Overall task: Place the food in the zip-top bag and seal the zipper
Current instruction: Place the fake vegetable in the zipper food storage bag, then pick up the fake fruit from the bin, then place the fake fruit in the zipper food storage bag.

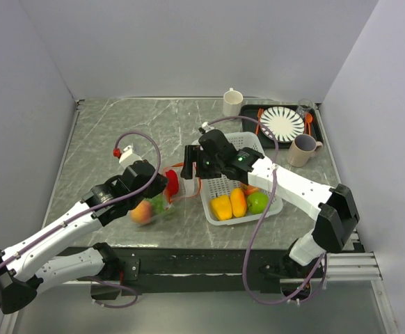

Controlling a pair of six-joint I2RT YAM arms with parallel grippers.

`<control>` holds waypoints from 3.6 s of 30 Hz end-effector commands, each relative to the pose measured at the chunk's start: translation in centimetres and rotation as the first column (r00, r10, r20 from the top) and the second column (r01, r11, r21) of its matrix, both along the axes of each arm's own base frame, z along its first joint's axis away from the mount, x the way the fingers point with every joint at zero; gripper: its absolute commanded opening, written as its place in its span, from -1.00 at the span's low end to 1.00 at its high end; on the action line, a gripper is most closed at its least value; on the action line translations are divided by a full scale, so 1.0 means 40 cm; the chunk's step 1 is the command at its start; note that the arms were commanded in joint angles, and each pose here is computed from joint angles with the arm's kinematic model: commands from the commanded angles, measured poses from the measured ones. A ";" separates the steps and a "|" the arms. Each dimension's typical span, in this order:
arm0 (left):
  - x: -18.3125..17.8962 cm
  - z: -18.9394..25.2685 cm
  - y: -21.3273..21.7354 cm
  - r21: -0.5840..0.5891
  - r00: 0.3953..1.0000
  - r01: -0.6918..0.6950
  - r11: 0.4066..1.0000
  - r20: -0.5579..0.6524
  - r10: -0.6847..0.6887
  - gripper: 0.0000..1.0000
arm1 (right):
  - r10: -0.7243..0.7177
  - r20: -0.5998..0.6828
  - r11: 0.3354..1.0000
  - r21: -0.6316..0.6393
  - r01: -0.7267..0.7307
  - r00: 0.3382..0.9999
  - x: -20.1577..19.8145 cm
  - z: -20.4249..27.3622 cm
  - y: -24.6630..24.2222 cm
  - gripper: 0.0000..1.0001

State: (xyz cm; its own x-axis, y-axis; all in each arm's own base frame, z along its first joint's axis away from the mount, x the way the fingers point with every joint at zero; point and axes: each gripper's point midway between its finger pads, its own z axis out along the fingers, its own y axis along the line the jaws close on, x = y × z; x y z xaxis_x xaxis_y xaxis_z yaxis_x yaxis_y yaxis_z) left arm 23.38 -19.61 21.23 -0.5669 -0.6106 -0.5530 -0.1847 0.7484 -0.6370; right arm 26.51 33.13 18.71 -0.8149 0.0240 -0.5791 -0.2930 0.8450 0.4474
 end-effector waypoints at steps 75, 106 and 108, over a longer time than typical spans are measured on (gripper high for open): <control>0.025 0.009 -0.019 -0.017 1.000 0.009 1.000 0.019 -0.009 -0.99 | -0.360 -0.017 0.917 -0.193 0.350 0.933 0.147 -0.150 -0.422 -0.36; 0.017 0.027 -0.017 -0.063 0.999 0.006 0.998 0.033 -0.004 -0.99 | 0.021 0.044 0.971 0.236 -0.031 0.999 -0.032 0.092 -0.032 -0.34; 0.014 0.028 -0.018 -0.073 0.999 0.010 0.997 0.035 -0.007 -0.99 | 0.040 0.041 0.972 0.231 -0.049 0.998 -0.024 0.087 -0.006 -0.34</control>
State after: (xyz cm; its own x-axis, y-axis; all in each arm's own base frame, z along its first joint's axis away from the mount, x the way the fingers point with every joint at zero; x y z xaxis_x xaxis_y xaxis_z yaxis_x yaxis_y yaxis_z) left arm 23.85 -20.01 20.76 -0.5722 -0.6129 -0.5450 -0.1845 0.7437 -0.6426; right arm 24.14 30.15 18.87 -0.8344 0.1113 -0.5398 -0.2756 0.7639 0.5836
